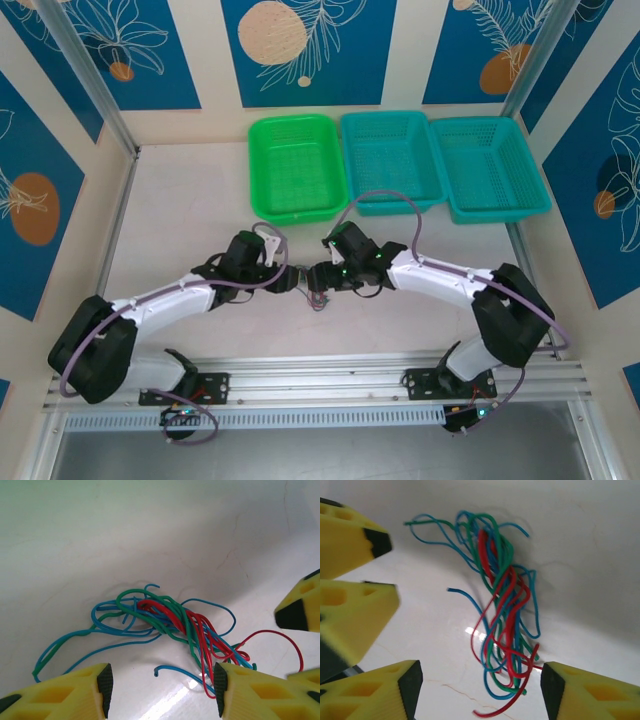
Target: Untangle the cables
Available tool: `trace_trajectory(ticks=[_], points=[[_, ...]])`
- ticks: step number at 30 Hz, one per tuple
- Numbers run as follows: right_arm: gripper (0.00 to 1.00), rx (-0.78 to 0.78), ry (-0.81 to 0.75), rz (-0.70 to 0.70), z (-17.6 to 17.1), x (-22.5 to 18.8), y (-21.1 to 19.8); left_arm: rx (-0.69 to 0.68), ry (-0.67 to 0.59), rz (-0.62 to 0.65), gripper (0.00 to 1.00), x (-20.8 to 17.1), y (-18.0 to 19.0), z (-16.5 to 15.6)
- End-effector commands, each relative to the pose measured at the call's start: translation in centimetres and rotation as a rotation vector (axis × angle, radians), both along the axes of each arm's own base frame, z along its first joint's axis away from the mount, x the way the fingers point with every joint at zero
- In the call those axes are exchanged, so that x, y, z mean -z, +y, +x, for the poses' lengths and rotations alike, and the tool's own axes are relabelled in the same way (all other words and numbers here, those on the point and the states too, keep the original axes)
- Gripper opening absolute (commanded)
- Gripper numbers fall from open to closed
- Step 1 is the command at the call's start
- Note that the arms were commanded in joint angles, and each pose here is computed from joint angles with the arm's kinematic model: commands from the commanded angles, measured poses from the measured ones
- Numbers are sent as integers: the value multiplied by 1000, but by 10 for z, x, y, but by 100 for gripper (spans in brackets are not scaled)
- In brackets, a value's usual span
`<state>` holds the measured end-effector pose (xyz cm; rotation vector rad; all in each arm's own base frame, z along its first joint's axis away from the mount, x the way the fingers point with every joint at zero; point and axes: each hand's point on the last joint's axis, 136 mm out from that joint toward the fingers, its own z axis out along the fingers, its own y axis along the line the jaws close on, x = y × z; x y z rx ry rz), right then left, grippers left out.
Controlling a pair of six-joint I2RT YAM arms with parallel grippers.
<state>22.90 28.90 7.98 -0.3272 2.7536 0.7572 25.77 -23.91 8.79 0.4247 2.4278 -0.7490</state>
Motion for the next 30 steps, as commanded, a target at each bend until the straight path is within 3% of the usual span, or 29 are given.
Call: trace_trajectory(ticks=[1, 6, 9, 13, 17, 20, 26, 30], points=[[49, 25, 63, -37, -2, 16, -1, 1, -39, -11, 57, -14, -6, 7], [0, 28, 39, -8, -1, 4, 0, -10, -76, 22, 62, -16, -1, 12], [0, -19, -22, 69, -3, -24, 5, 58, -129, -56, 69, -30, -14, 9], [0, -114, -132, 219, -7, -77, 16, 311, -330, -254, 83, -70, -50, -13], [0, -199, -142, 376, -16, -117, 25, 492, -567, -205, 93, -90, -67, -28], [0, -252, -152, 445, -24, -135, 31, 541, -654, -189, 97, -94, -77, -25], [0, -204, -203, 524, -23, -162, 23, 517, -583, -197, 90, -65, -99, -7], [0, -72, -250, 582, -10, -185, -7, 359, -526, -189, 68, -44, -88, 8]])
